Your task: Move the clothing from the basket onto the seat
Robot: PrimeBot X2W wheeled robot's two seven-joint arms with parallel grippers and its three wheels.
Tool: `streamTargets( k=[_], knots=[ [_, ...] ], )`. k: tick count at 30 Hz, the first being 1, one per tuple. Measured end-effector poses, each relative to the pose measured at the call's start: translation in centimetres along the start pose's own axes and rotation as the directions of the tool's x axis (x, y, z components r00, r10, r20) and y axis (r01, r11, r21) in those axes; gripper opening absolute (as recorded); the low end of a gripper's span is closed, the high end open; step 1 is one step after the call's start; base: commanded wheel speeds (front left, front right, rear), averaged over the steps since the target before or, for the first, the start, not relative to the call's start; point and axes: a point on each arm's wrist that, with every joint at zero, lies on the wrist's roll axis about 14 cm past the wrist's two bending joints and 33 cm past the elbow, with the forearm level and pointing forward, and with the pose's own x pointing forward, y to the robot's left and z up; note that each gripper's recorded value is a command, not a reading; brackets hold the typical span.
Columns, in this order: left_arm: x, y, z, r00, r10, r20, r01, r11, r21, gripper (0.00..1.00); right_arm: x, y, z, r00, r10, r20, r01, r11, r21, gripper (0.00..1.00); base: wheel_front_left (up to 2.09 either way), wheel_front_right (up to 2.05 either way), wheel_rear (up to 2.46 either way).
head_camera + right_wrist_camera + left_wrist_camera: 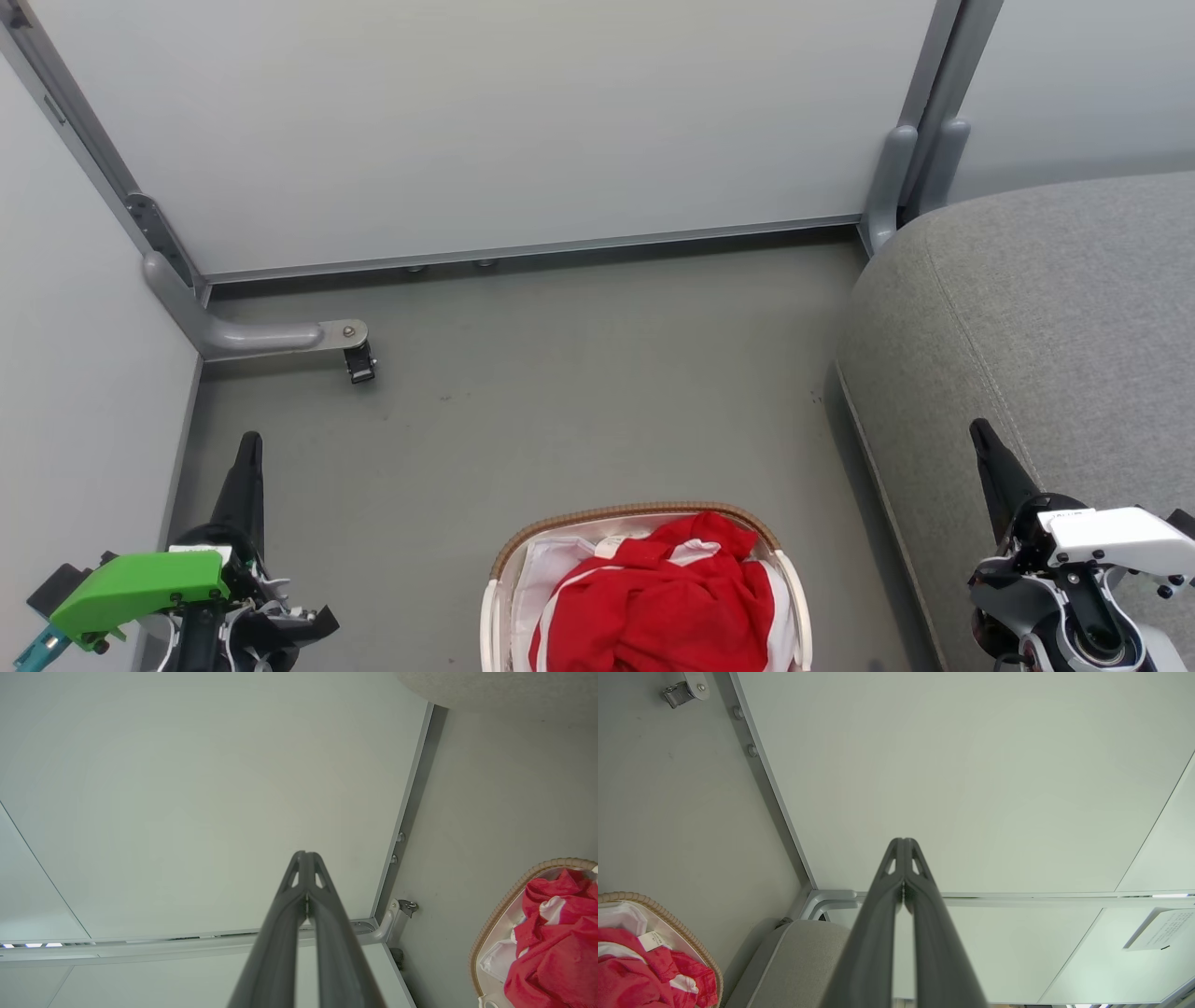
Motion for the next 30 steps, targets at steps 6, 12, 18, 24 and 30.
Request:
streamTargets(
  k=[6, 12, 18, 24, 30],
  knots=[
    [0.0, 0.0, 0.0, 1.000, 0.000, 0.000, 0.000, 1.000, 0.000, 0.00, 0.0, 0.0, 0.0, 1.000, 0.000, 0.000, 0.000, 1.000, 0.000, 0.00, 0.00, 0.00, 0.00],
    [0.0, 0.0, 0.0, 1.000, 0.000, 0.000, 0.000, 1.000, 0.000, 0.00, 0.0, 0.0, 0.0, 1.000, 0.000, 0.000, 0.000, 1.000, 0.000, 0.00, 0.00, 0.00, 0.00],
    [-0.1, 0.3, 0.0, 1.000, 0.008, 0.000, -0.008, 1.000, -0.001, 1.00, 0.0, -0.2, 0.0, 1.000, -0.006, 0.000, 0.006, 1.000, 0.002, 1.00, 0.00, 0.00, 0.00],
    [-0.8, 2.3, -0.2, 0.998, 0.069, 0.006, -0.069, 0.998, -0.011, 1.00, -0.6, -1.8, -0.3, 0.999, -0.054, 0.003, 0.054, 0.999, 0.007, 1.00, 0.00, 0.00, 0.00],
    [-0.8, 2.8, -0.2, 0.996, 0.090, 0.017, -0.091, 0.994, 0.064, 1.00, -0.5, -1.8, -0.4, 0.998, -0.058, 0.001, 0.058, 0.996, -0.068, 1.00, 0.00, 0.00, 0.00]
  ],
)
